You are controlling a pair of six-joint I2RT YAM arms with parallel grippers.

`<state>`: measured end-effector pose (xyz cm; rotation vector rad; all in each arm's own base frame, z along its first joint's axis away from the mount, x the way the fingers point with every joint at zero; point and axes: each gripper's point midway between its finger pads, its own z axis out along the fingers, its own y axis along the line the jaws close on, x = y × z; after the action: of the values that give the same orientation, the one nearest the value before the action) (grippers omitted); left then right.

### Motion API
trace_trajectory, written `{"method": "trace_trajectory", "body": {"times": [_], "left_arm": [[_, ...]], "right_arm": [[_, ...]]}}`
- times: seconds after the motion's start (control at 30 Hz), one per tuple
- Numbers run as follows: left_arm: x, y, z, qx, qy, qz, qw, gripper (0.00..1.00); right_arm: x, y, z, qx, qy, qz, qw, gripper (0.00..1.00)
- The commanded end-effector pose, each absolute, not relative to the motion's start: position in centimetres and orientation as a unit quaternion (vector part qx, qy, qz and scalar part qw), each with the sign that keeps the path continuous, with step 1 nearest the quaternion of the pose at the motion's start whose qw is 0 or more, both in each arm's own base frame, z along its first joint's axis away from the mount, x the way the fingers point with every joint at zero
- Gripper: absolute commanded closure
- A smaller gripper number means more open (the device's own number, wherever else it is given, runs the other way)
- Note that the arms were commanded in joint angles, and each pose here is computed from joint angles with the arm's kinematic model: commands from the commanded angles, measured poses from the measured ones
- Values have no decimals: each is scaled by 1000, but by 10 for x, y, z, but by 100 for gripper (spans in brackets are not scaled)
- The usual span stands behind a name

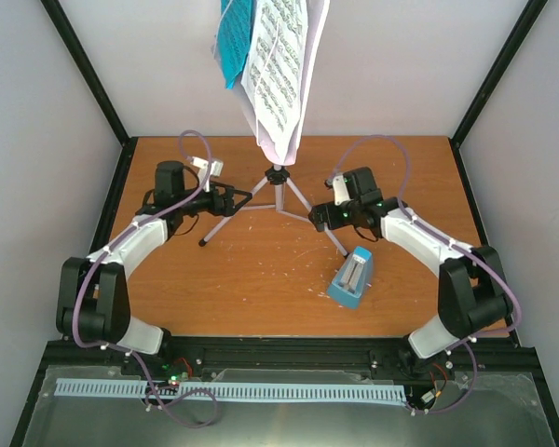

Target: Pack up the instrument practice props

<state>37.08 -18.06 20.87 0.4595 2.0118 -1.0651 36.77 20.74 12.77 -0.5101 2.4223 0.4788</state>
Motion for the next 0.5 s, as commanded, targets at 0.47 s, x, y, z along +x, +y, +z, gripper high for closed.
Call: {"method": "trace_trajectory", "body": {"times": [0.47], "left_arm": [[398,-234,216,317,749,-387,434,8]], "right_arm": [[300,194,232,-187,831,299,429,0]]}}
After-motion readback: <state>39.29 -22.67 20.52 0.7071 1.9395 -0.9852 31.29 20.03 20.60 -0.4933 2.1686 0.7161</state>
